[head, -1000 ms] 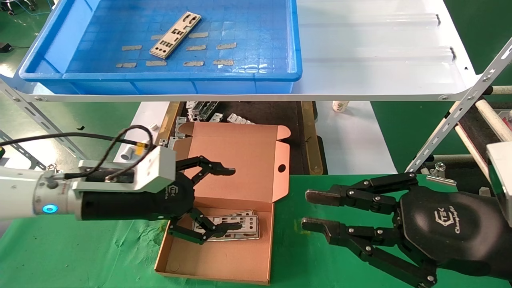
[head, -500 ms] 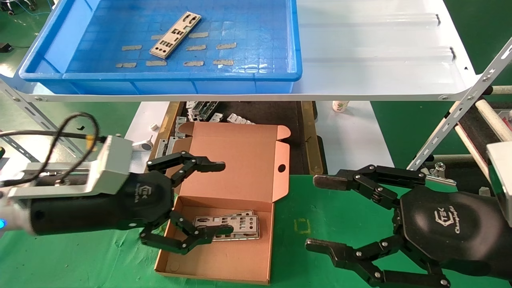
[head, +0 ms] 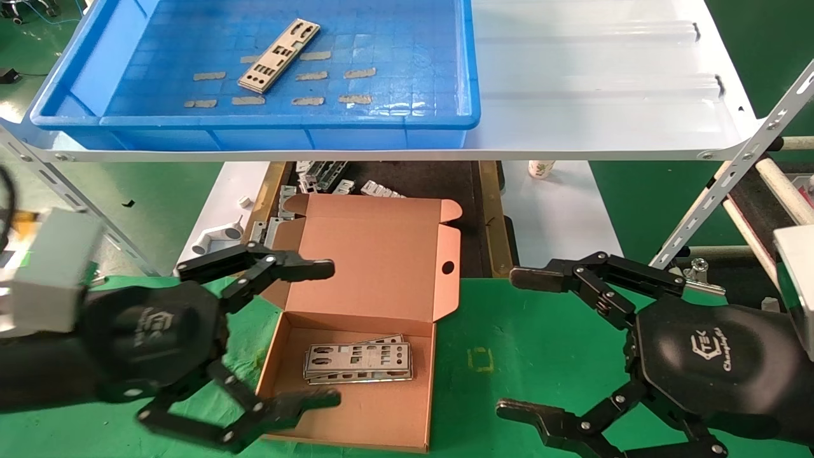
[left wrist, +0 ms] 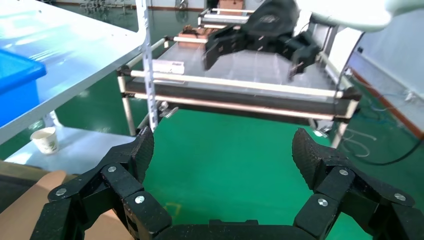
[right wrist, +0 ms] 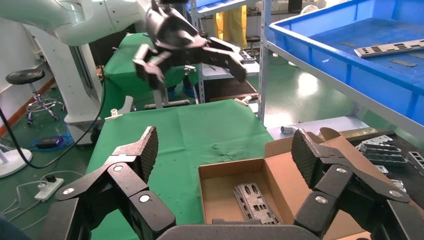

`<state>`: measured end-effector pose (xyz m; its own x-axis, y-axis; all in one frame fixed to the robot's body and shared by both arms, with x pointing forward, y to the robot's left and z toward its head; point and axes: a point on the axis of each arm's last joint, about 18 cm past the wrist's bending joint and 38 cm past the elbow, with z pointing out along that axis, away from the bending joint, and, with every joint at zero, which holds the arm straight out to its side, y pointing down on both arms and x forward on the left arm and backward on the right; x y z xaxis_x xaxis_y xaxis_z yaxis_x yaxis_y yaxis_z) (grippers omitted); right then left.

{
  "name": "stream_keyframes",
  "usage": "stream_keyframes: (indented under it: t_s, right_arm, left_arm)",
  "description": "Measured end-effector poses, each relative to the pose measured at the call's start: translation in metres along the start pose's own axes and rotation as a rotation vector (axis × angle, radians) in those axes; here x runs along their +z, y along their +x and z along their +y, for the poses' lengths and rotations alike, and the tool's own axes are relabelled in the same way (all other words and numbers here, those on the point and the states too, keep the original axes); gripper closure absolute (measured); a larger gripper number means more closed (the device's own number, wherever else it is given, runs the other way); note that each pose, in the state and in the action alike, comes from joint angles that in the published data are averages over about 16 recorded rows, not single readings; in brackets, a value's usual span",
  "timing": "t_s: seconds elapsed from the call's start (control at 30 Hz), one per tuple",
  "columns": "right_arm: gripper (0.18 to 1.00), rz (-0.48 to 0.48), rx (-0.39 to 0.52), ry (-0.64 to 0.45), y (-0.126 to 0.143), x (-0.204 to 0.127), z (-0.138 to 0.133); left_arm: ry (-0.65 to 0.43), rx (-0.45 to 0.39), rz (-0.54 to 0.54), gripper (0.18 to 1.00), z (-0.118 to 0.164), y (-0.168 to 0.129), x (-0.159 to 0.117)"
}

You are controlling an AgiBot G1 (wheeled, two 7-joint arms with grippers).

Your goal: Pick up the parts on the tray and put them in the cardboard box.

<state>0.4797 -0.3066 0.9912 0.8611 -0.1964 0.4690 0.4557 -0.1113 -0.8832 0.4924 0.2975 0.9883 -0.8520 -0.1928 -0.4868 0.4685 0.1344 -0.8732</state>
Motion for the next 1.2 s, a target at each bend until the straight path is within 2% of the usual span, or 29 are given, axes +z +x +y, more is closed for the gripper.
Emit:
stream_keyframes:
  t_s: [0.23,0.43,1.2]
  right_arm:
    - [0.202,0.000,0.000,0.000,0.000,0.000,0.000]
    - [0.182,0.000,0.000,0.000,0.000,0.000,0.000]
    - [0.178,0.000,0.000,0.000,0.000,0.000,0.000]
  left_arm:
    - [0.024,-0.008,0.019,0.184,-0.012,0.013,-0.007]
    - [0.029,-0.009,0.025,0.184,-0.015,0.017,-0.009]
    - [0.022,-0.010,0.018,0.184,-0.012,0.013,-0.007]
